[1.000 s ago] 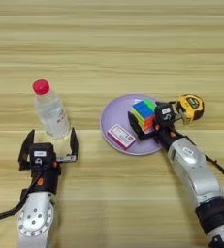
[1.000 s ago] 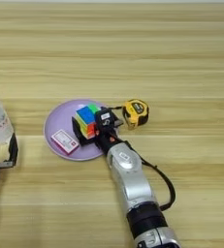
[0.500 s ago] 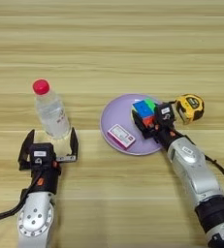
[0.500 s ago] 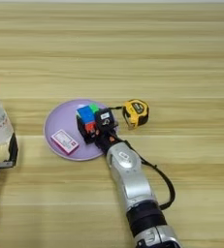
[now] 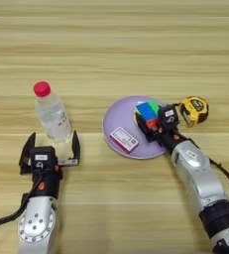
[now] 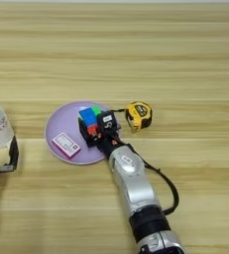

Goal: Move the objects on the table

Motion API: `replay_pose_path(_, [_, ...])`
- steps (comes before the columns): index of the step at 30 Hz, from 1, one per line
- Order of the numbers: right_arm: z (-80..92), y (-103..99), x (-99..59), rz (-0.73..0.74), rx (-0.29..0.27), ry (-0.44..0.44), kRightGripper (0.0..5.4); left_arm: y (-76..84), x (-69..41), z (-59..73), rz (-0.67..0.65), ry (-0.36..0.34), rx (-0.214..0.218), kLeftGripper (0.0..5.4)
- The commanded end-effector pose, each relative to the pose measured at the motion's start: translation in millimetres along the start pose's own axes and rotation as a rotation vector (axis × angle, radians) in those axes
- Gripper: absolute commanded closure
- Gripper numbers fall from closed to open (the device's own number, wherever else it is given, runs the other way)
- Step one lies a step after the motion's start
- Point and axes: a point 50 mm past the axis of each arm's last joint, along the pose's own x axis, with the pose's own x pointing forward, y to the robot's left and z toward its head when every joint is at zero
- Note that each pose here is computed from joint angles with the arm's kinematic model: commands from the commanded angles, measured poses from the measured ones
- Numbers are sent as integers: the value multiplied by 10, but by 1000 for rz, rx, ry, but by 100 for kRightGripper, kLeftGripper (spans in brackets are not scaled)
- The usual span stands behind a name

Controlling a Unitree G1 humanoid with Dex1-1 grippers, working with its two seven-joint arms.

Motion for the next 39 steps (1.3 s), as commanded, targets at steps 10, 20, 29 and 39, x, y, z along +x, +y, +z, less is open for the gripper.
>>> replay_pose_path(10, [307, -141, -121, -42, -42, -93, 206, -8, 10, 7, 3, 5, 2, 0])
replay_pose_path(20, [413, -481, -283, -162, -68, -108, 206, 4, 17, -1, 2, 5, 3, 0])
replay_pose_path(29, [411, -821, -552, -307, -99, -98, 206, 4, 24, -3, 0, 5, 1, 0])
replay_pose_path(39, [270, -1287, -831, -524, -84, -14, 206, 14, 26, -2, 3, 4, 3, 0])
